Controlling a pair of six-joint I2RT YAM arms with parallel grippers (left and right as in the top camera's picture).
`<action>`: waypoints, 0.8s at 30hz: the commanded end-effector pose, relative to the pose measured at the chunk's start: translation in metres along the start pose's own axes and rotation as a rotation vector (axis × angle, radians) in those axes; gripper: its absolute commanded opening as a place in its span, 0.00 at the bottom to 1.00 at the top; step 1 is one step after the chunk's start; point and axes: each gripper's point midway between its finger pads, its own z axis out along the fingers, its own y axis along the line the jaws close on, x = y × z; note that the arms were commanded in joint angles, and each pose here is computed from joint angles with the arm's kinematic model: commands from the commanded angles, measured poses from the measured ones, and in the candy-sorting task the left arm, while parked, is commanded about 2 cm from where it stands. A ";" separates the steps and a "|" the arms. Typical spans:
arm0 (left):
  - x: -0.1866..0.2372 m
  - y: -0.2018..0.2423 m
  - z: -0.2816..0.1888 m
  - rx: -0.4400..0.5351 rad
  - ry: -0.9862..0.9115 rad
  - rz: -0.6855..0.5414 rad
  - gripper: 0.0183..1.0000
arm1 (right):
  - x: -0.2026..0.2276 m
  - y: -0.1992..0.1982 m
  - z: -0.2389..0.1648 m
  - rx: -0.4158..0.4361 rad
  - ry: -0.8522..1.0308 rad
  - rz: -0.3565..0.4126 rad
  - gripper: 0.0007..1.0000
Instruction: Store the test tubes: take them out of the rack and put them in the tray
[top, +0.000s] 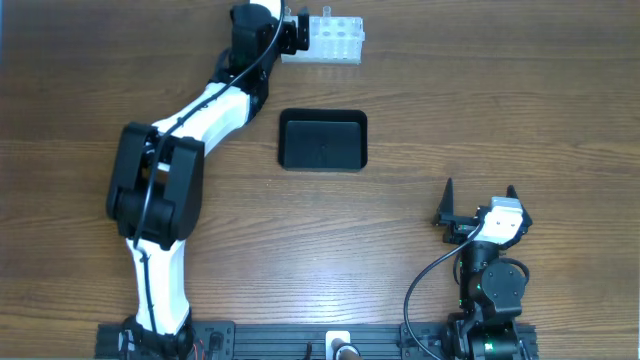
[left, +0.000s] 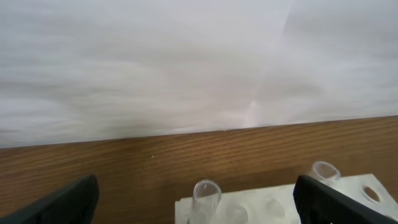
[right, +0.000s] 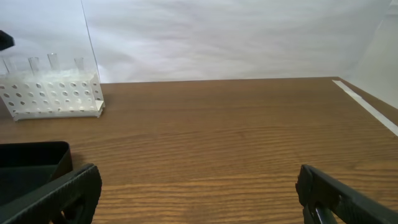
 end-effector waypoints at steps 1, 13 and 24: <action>0.014 0.009 0.020 -0.064 0.005 -0.034 1.00 | 0.002 0.000 0.000 0.001 0.005 -0.002 0.99; 0.026 0.006 0.025 -0.059 0.023 -0.029 0.86 | 0.003 0.000 0.000 0.001 0.005 -0.002 0.99; 0.027 -0.001 0.024 -0.049 0.026 -0.022 0.64 | 0.002 0.000 0.000 0.001 0.005 -0.002 0.99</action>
